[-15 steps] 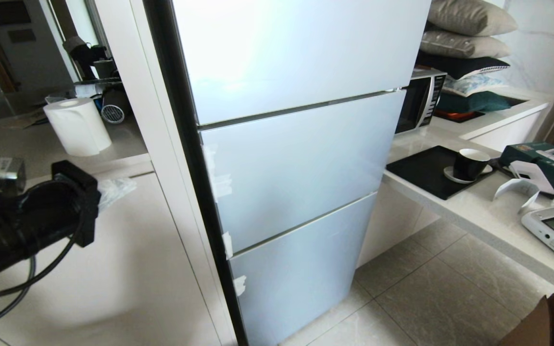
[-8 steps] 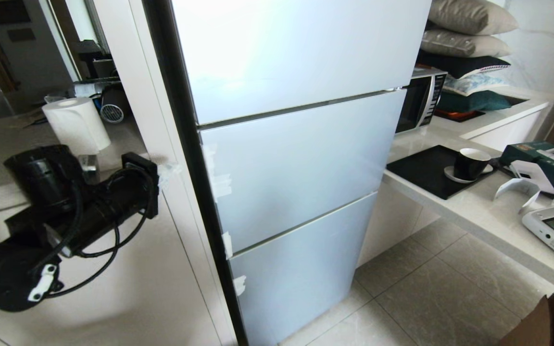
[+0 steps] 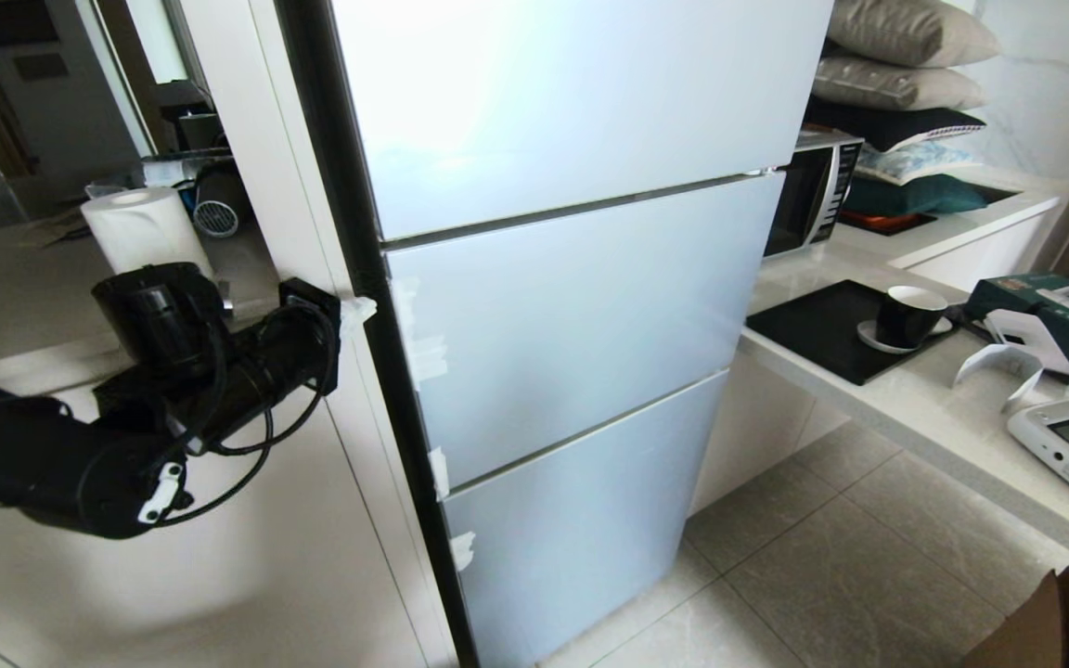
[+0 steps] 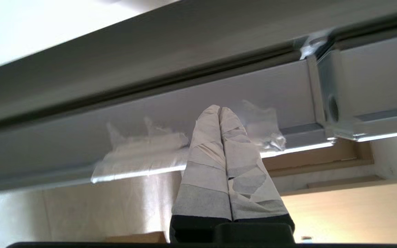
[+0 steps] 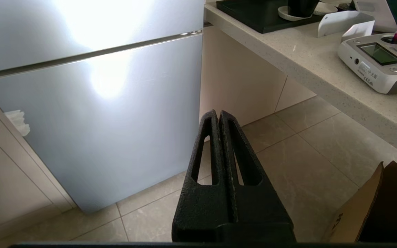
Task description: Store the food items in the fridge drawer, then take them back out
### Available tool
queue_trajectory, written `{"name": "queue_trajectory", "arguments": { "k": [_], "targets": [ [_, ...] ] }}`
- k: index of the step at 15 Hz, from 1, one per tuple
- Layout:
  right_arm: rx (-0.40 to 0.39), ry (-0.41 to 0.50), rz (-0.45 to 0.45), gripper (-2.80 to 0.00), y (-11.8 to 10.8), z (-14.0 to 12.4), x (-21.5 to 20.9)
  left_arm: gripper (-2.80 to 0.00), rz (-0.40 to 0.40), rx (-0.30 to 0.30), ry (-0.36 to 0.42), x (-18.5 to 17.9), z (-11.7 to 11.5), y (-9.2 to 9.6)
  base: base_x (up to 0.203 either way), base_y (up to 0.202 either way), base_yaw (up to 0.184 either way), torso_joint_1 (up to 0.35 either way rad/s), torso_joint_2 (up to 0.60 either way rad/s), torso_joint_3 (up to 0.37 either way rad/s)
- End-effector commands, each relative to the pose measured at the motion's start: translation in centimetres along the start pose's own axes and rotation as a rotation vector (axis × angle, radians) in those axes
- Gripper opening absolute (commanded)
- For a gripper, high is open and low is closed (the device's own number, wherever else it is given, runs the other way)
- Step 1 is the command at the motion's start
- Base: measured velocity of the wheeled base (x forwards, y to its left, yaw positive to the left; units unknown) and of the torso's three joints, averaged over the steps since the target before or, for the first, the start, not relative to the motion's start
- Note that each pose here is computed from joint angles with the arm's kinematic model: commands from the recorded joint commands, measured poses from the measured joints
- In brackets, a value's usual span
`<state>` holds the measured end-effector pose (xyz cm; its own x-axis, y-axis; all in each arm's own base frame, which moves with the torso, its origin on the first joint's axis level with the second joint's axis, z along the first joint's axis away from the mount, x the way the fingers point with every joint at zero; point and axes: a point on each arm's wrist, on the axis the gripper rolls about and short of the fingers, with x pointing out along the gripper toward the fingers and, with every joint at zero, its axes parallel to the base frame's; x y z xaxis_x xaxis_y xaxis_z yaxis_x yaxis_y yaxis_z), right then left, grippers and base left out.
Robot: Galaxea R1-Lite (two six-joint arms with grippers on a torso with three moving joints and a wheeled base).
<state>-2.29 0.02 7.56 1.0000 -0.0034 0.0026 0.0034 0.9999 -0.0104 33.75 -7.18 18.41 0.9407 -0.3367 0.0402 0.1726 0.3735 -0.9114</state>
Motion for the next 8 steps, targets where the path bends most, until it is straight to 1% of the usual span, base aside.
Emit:
{"name": "queue_trajectory", "arguments": {
  "k": [1, 3, 8],
  "targets": [
    [0.000, 0.001, 0.000, -2.80, 0.0, 0.0, 0.0, -2.80, 0.009, 0.030, -0.006, 0.9, -0.1, 0.6, 0.000, 0.000, 0.000, 0.000, 0.00, 0.000],
    [0.000, 0.001, 0.000, -2.80, 0.0, 0.0, 0.0, -2.80, 0.023, 0.043, -0.054, 1.7, 0.1, 0.8, 0.000, 0.000, 0.000, 0.000, 0.00, 0.000],
    [0.000, 0.001, 0.000, -2.80, 0.0, 0.0, 0.0, -2.80, 0.037, 0.041, -0.054, 2.3, 0.3, 0.3, 0.000, 0.000, 0.000, 0.000, 0.00, 0.000]
  ]
}}
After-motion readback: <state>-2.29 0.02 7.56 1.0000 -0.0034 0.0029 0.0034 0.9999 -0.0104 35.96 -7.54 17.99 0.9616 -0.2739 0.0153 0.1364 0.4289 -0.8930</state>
